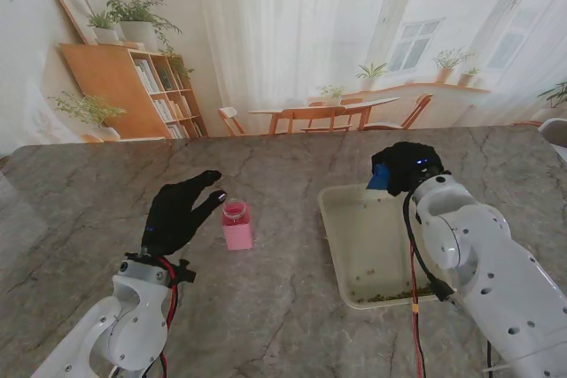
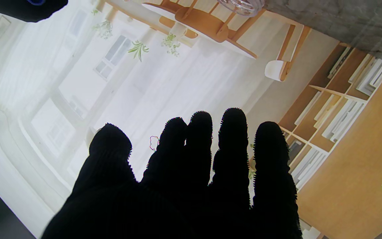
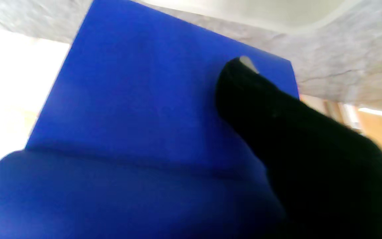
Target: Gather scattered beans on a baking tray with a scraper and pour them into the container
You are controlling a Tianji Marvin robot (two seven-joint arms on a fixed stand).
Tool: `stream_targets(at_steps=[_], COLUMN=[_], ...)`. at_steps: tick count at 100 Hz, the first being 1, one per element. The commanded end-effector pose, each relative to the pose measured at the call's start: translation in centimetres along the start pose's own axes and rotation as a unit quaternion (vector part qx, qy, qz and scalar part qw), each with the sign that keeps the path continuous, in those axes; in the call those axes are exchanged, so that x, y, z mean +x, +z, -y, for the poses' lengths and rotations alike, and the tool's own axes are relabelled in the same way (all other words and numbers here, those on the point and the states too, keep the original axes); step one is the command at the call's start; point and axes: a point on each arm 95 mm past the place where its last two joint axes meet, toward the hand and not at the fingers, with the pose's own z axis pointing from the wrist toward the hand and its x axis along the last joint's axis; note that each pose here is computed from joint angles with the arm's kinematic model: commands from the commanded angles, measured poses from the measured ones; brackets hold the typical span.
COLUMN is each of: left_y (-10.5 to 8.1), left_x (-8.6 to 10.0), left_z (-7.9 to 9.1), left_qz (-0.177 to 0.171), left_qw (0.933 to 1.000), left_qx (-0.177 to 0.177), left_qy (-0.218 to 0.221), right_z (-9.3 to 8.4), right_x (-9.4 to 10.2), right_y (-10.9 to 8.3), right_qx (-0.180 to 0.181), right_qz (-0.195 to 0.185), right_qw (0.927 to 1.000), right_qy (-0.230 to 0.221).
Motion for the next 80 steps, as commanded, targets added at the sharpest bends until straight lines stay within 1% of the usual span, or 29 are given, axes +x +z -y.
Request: stream_targets(at_steps=[1,11,26,41,51,68,80], left_y=[0.0,0.1,0.2,0.3,0.5,0.7,0.9], left_x=[0.1,0.1,0.2,0.3,0.4,0.6,0.6], left_z=[-0.3,-0.4,-0.6,-0.8,-0.9,-1.2,-1.4], left_qz=[-0.001,-0.003,-0.005,-0.007,-0.009,-0.014,-0.018], left_qw=[1.0000,1.0000,0.9999,0.9998,0.9996,0.9993,0.9991], left_qx=[-0.006,-0.009,-0.014,-0.021,-0.026,-0.033,-0.038], left_qy=[-0.004,-0.003,-0.001,0.001,0.002,0.004,0.006], right_z=[0.0,0.5,1.3,2.0,2.7,4.2,5.5], right_x=[-1.5,-2.7,-4.3,-6.1,-7.4,-9.0,-10.0], right_y=[1.0,2.0,3.1,3.6,3.8,4.1,4.1], right_qx=[0.018,0.041,0.075,0.101,0.118,0.144,0.160], right_qz=[0.023,0.054,0.092,0.137,0.173,0.240,0.260], right_qw=[0.9995,0.9971,0.9912,0.9822,0.9722,0.9470,0.9378], right_qy=[0.009,0.033,0.059,0.081,0.104,0.158,0.165])
